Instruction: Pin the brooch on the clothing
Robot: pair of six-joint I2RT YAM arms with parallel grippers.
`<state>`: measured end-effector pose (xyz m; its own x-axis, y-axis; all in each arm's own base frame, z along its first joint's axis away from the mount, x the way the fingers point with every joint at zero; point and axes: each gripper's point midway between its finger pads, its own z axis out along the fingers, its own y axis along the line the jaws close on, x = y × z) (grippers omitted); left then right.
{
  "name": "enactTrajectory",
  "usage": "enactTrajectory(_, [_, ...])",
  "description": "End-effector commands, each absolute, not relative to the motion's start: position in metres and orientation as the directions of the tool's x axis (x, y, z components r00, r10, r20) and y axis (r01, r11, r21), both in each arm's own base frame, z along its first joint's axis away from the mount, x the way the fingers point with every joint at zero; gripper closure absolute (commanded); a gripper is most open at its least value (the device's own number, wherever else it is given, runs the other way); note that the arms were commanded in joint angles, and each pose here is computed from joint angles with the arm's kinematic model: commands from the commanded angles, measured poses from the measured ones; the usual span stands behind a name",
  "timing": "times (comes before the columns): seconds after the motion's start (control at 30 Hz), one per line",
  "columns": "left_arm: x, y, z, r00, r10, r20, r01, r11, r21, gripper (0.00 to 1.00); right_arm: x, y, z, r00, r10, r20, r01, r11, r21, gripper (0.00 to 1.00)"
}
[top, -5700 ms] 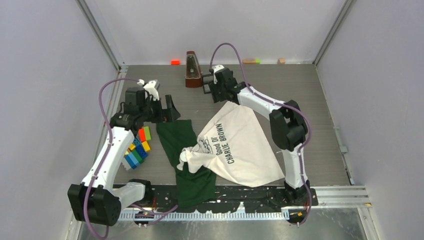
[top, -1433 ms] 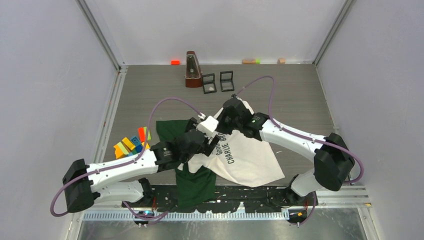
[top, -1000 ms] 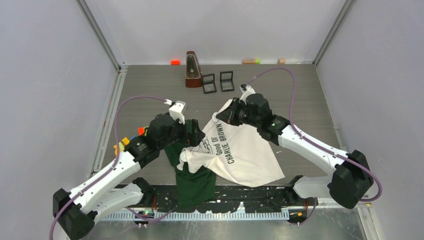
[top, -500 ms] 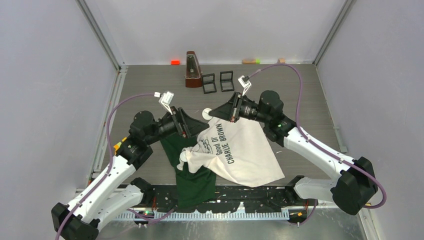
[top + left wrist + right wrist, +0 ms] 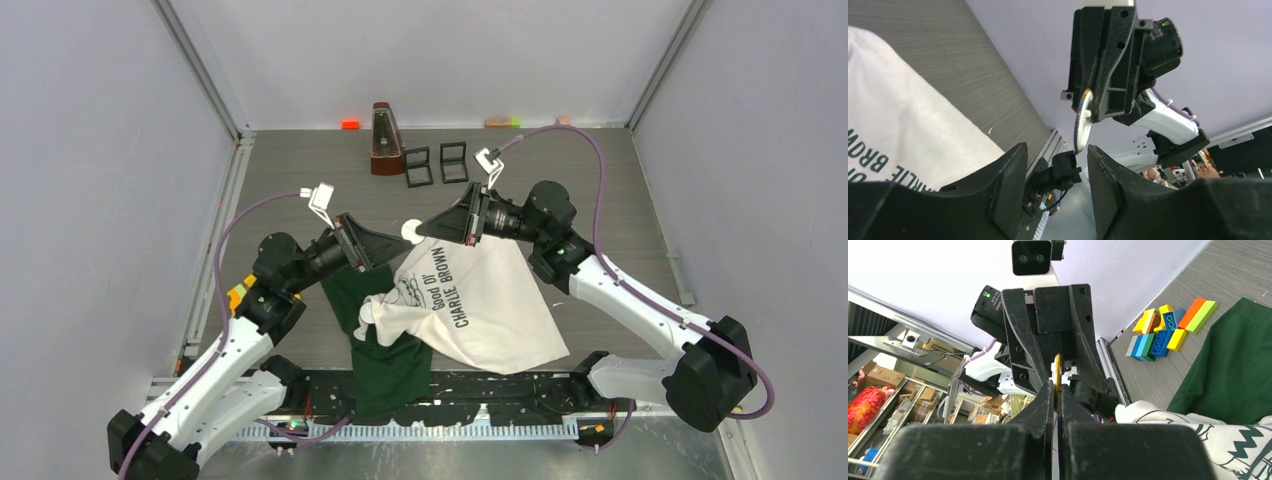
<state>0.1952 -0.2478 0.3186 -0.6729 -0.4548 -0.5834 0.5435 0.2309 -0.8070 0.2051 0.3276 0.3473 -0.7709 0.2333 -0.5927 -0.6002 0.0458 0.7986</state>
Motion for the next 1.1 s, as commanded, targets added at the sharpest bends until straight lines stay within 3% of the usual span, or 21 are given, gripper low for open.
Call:
enactTrajectory(0.0, [0.187,-0.242,0.355,-0.612,-0.509,-0.605,0.629,0.15,-0.763,0.51,0.188,0.32,0.386,-0.726,0.244,-0.643,-0.671,-0.044,0.741,0.99])
enactTrajectory(0.33, [0.187,-0.246,0.354,-0.643,-0.498,-0.581,0.611,0.124,-0.782,0.68,0.183,0.32,0.387,-0.732,0.225,-0.643,-0.668,-0.058,0.741,0.99])
enactTrajectory(0.53, [0.187,-0.248,0.352,-0.649,-0.488,-0.584,0.614,0.119,-0.78,1.0,0.184,0.322,0.384,-0.744,0.212,-0.633,-0.656,-0.049,0.754,0.95])
enactTrajectory(0.63, [0.188,-0.248,0.348,-0.648,-0.485,-0.587,0.611,0.129,-0.781,1.0,0.185,0.322,0.385,-0.749,0.212,-0.628,-0.649,-0.047,0.759,0.77])
enactTrajectory(0.7, [0.188,-0.248,0.347,-0.649,-0.483,-0.588,0.609,0.132,-0.782,1.0,0.186,0.322,0.385,-0.751,0.21,-0.626,-0.648,-0.047,0.761,0.72])
enactTrajectory(1.07, [0.189,-0.249,0.348,-0.647,-0.481,-0.591,0.612,0.134,-0.779,1.0,0.188,0.326,0.373,-0.769,0.176,-0.614,-0.627,-0.024,0.779,0.71])
